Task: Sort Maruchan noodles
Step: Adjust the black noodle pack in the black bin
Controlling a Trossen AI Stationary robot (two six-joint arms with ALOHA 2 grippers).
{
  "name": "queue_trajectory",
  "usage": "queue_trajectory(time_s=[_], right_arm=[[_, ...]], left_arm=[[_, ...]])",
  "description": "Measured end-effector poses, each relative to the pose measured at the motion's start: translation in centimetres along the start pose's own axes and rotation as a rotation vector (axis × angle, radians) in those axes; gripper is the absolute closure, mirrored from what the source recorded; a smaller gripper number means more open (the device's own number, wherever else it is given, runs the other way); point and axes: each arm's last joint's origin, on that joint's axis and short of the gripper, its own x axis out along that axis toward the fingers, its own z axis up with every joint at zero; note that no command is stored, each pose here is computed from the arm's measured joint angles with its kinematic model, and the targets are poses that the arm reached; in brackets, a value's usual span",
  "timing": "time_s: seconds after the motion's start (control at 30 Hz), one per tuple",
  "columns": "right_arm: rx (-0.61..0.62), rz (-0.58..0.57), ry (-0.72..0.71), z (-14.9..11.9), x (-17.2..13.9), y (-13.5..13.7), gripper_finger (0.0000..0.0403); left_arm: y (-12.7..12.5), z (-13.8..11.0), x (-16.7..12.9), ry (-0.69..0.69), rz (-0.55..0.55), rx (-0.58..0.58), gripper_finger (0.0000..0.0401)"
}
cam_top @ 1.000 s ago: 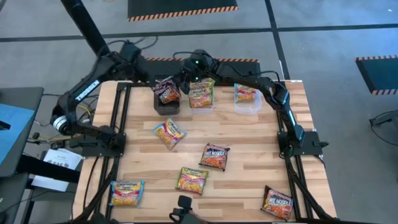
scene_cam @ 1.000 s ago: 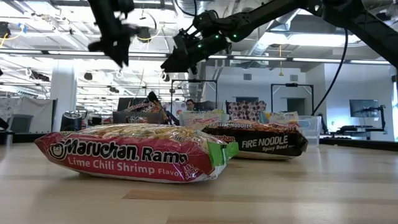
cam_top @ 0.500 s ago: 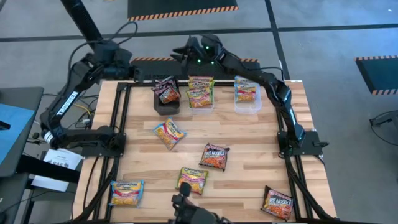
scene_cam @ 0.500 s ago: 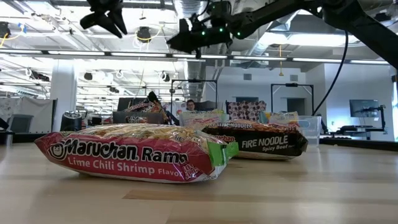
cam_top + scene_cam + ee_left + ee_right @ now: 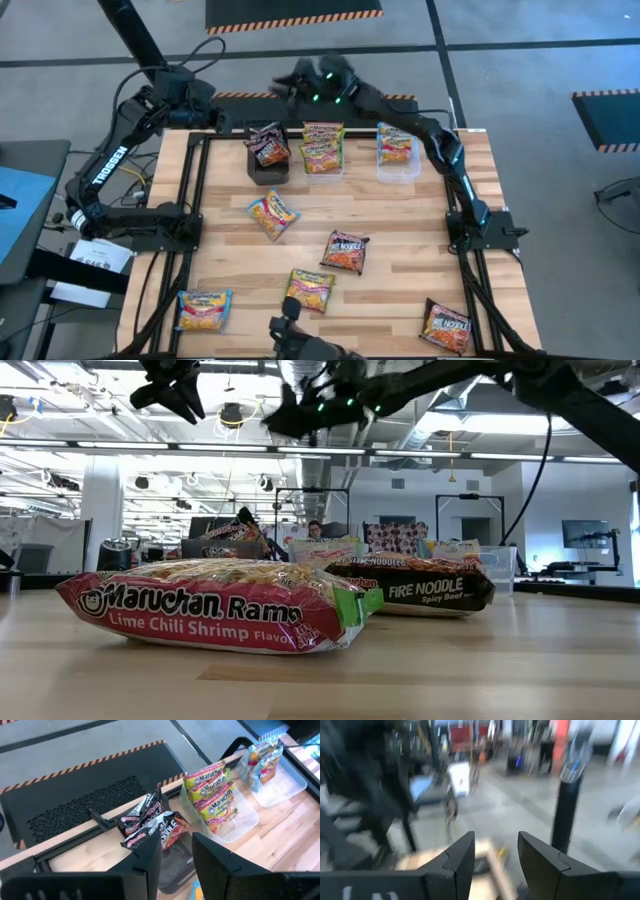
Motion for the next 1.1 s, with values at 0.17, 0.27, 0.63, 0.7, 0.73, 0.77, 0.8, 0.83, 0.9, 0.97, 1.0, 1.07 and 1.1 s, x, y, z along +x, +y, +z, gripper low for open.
queue_trajectory(time_s=[0.17,0.27,0.63,0.7,0.73,0.77,0.8,0.83,0.9,0.97,1.0,1.07,1.1], right_arm=[[0.084,0.013,0.125,-4.3,2.0,0.3,0.0227],[0.105,0.011,0.187,-5.8,2.5,0.3,0.0227],[0.115,0.016,0.377,-10.4,3.4,0.5,0.0227],[0.125,0.02,0.406,-11.4,3.7,0.6,0.0227],[0.135,0.02,0.42,-11.7,3.7,0.8,0.0227],[0.139,0.022,0.43,-11.8,3.8,1.0,0.0227],[0.128,0.015,0.428,-11.7,3.8,1.2,0.0227],[0.101,0.007,0.427,-11.5,3.9,1.5,0.0227],[0.059,0.003,0.425,-11.5,3.9,1.8,0.0227],[0.058,0.008,0.424,-11.5,4.0,2.0,0.0227],[0.058,0.008,0.423,-11.5,4.0,2.0,0.0227],[0.056,0.008,0.419,-11.5,4.0,2.0,0.0227],[0.055,0.002,0.42,-11.5,4.0,1.9,0.0227]], left_arm=[[0.0,0.0,0.0,0.005,-0.003,0.037,0.0305],[0.0,0.0,0.0,0.005,-0.004,0.037,0.0305],[0.0,-0.1,0.0,0.011,-0.004,0.087,0.0305],[0.0,-0.1,0.0,0.012,-0.004,0.087,0.0305],[0.0,-0.1,0.0,0.012,-0.004,0.087,0.0305],[0.0,-0.1,0.0,0.012,-0.004,0.087,0.0305],[0.0,-0.1,0.0,0.013,-0.004,0.087,0.0305],[0.0,-0.1,0.0,0.015,-0.004,0.087,0.0305],[0.0,-0.2,0.0,0.02,-0.003,0.094,0.0305],[0.0,-0.3,0.0,0.028,-0.001,0.104,0.0305],[0.0,-0.3,0.0,0.031,-0.001,0.106,0.0305],[0.1,-0.4,0.0,0.039,0.001,0.106,0.0305],[0.1,-0.4,0.0,0.042,0.001,0.105,0.0305]])
